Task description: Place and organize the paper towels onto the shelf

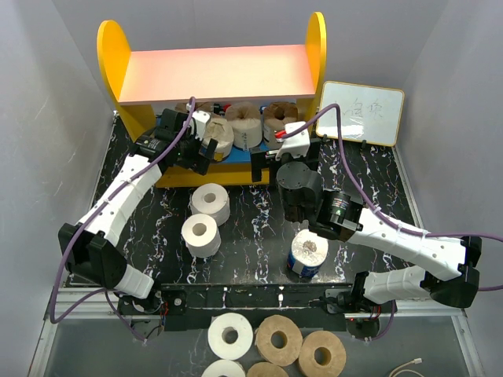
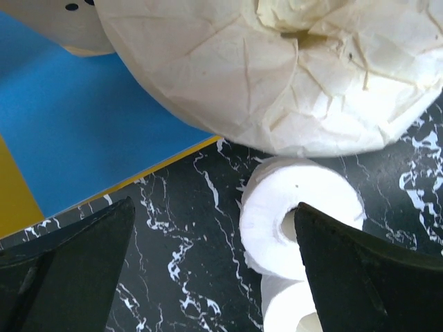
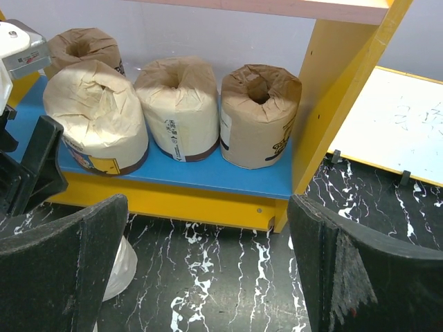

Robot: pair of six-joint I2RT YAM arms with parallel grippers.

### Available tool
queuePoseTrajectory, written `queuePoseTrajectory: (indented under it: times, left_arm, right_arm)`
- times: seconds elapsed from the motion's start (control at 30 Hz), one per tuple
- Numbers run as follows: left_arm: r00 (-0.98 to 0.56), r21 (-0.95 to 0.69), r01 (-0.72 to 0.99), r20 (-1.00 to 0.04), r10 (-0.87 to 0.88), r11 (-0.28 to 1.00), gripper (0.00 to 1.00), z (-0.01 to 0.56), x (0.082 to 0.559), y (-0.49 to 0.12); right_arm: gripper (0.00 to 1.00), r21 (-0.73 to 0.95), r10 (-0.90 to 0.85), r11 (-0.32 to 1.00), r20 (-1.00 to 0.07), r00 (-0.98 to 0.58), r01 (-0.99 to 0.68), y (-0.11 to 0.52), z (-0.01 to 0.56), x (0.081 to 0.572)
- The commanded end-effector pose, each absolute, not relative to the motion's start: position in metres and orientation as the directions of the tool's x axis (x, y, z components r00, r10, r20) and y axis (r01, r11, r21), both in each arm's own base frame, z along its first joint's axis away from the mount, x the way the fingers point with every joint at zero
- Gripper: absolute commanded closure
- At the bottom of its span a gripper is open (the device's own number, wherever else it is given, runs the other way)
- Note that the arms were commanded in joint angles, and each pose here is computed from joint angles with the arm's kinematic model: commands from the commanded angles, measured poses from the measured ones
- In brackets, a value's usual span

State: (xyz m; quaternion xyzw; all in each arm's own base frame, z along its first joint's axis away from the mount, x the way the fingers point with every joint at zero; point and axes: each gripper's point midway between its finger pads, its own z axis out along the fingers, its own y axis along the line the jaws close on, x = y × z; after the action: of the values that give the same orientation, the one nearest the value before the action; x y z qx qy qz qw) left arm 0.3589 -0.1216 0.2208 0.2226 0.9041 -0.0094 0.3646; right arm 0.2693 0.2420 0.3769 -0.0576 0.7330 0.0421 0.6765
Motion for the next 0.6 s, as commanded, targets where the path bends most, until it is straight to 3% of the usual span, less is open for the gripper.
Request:
queuePoseTrajectory:
  times: [0.0,0.37,0.57]
  left_arm:
    - [-0.542,0.14,0.309,-0.787,0.295,0.941,0.01,0.256,0.398,-0.126]
    - [-0.529,0.173,0.27,-0.795,0.296,0.947,0.01,0.268,0.422,-0.126]
    - [-0.496,0.143,0.309,-0.819,0.288,0.94,0.01,0.295,0.399,-0.127]
  right_arm:
    - [0.01,0.044,0.039,0.993,-0.998,-0.048,-0.107,0.227,0.399,0.265]
    - [0.01,-0.029,-0.037,0.994,-0.996,-0.078,-0.106,0.225,0.389,0.265]
    - [0.01,-0.112,-0.147,0.978,-0.969,-0.198,-0.178,0.224,0.362,0.253]
